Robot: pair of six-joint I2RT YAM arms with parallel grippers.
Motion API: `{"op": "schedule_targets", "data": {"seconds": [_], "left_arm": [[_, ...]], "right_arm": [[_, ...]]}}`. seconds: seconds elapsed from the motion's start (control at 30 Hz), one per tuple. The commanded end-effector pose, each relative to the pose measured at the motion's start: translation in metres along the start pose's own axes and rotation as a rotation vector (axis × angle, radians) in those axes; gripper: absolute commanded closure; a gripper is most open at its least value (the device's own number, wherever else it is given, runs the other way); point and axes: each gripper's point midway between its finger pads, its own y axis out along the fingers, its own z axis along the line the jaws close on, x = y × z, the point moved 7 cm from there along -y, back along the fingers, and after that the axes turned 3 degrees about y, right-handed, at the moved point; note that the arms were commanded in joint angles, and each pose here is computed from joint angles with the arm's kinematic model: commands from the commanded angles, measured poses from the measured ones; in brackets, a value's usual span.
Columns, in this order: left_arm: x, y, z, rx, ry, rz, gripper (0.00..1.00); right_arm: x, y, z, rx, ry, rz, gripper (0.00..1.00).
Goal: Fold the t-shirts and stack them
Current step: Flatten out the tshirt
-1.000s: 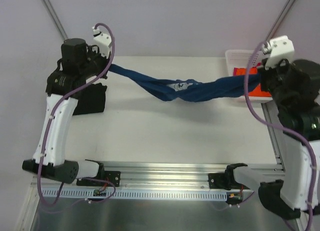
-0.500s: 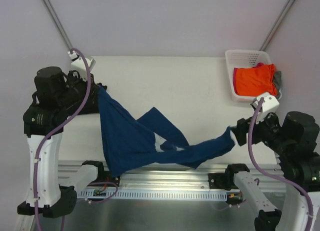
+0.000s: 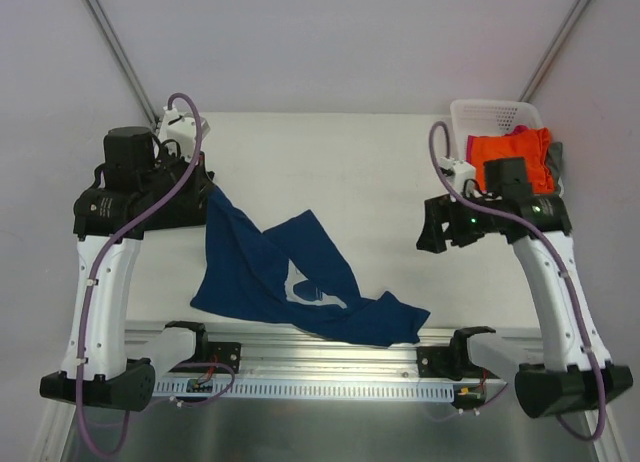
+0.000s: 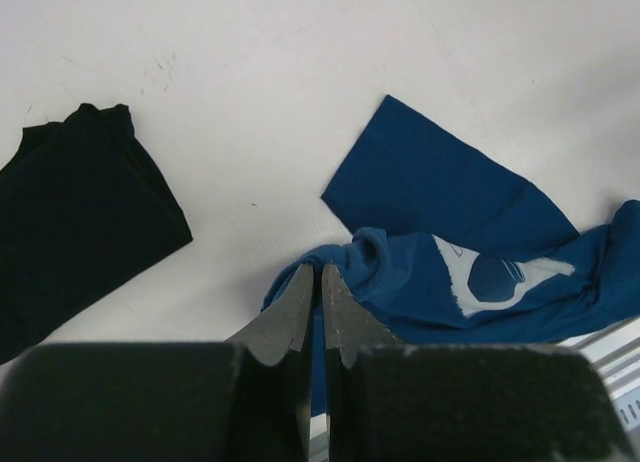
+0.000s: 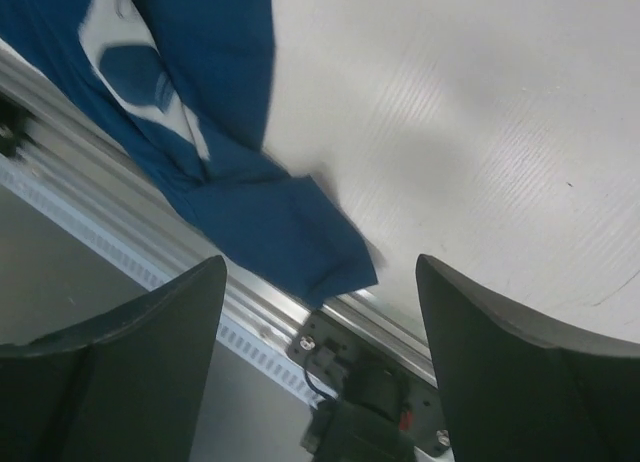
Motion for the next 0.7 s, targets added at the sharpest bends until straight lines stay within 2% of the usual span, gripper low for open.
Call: {"op": "schedule_targets", "data": {"seconds": [0.0,0.1,0.2,0.23,0.3,0.37,0.4,0.43,0.5,0.57,0.63,0.67], "left_arm": [[0.004,0.006,0.003,-0.013,-0.009,-0.014,1.0],[0.005,0.008,0.005,-0.01,-0.011,-0.006,1.0],[0.007,0.009,0.011,0.018,-0.025,-0.005,1.0],[0.007,0.009,0.013,0.023,-0.032,-0.002,1.0],[0.005,0.012,0.014,0.008,-0.038,0.003,1.0],[0.001,0.017,0.015,-0.005,-0.049,0.022,1.0],[-0.002,0.019,0.015,-0.017,-0.058,0.031,1.0],[-0.003,0.021,0.014,-0.033,-0.064,0.036,1.0],[-0.006,0.026,0.016,-0.037,-0.081,0.053,1.0],[-0.009,0.031,0.017,-0.053,-0.087,0.066,1.0],[-0.013,0.038,0.019,-0.057,-0.086,0.094,1.0],[-0.016,0.041,0.02,-0.061,-0.09,0.104,1.0]], "right_arm": [[0.014,0.027,0.012,0.038,-0.204,0.069,0.19],[0.027,0.055,0.025,0.1,-0.296,0.161,0.17],[0.063,0.07,0.04,0.205,-0.247,0.147,0.2],[0.074,0.091,0.038,0.226,-0.189,0.193,0.22],[0.109,0.1,0.046,0.273,-0.178,0.142,0.25],[0.125,0.139,0.04,0.29,-0.117,0.205,0.26],[0.146,0.139,0.044,0.312,-0.126,0.158,0.26],[0.148,0.17,0.036,0.325,-0.087,0.216,0.27],[0.172,0.181,0.04,0.386,-0.077,0.177,0.28],[0.176,0.217,0.032,0.411,-0.019,0.219,0.29],[0.179,0.234,0.034,0.451,0.013,0.227,0.32],[0.174,0.253,0.028,0.452,0.042,0.254,0.36]]}}
